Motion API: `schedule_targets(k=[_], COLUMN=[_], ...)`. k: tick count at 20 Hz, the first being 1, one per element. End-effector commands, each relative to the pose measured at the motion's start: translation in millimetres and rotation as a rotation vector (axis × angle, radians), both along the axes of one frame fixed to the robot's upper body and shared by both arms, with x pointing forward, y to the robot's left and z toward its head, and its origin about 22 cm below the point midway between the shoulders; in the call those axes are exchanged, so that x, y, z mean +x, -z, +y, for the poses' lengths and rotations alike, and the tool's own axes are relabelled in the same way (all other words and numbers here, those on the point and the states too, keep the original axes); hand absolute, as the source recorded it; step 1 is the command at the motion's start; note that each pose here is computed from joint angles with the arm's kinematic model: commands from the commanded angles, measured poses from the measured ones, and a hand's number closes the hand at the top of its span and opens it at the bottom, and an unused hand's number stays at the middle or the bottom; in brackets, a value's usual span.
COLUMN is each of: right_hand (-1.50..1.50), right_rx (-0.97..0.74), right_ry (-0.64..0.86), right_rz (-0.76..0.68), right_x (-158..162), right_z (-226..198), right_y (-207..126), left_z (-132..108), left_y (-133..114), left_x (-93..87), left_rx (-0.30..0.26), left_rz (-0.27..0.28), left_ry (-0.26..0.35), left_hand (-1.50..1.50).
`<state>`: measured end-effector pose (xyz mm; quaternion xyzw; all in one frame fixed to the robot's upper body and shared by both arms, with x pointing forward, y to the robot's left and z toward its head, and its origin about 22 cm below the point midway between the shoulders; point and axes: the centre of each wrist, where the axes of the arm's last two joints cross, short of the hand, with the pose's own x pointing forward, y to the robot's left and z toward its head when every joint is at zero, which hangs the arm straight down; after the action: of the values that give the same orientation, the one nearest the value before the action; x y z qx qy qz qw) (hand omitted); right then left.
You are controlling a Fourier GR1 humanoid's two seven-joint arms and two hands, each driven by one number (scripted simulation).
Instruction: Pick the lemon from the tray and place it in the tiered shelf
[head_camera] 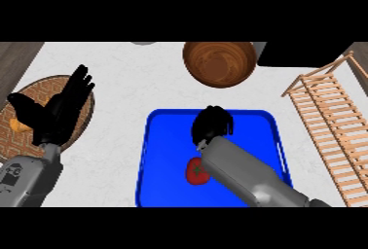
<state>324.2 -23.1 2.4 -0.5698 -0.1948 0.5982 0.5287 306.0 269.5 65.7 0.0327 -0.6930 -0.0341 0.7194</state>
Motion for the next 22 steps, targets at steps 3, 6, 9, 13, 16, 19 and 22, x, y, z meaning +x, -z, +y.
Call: schedule_targets(k=[3,6,9,13,16,19,22], right_hand=[1.5,1.5,1.5,1.5,1.5,1.5,1.5], right_rx=[0.139,0.505,0.704,0.843,1.059,1.129,1.174], right_ry=[0.012,-0.151,-0.192,-0.224,-0.251,-0.255,-0.253], right_rz=[-0.015,0.019,-0.002,-0.108,-0.295,-0.459,-0.612], right_x=[-50.9,-83.8,-112.5,-152.5,-148.7,-162.5,-173.7], right_z=[21.6,30.3,31.3,34.6,30.7,25.8,12.3], right_y=[10.4,-11.0,-23.0,-47.0,-87.8,-102.1,-138.0], left_z=[-2.1,13.3,11.0,14.0,15.6,11.1,25.1], left_y=[-6.1,0.1,-2.3,4.6,-2.1,1.2,7.5], left_x=[0.5,-3.8,-3.4,-9.7,-1.5,-5.4,-15.3], left_rx=[-0.01,0.004,0.002,0.0,0.008,0.004,0.011], left_rz=[-0.002,0.02,0.029,0.015,0.009,0.014,0.038], left_ry=[-0.001,-0.008,-0.034,-0.054,-0.053,-0.053,-0.078], left_hand=[0.0,0.0,0.0,0.0,0.0,0.0,0.0])
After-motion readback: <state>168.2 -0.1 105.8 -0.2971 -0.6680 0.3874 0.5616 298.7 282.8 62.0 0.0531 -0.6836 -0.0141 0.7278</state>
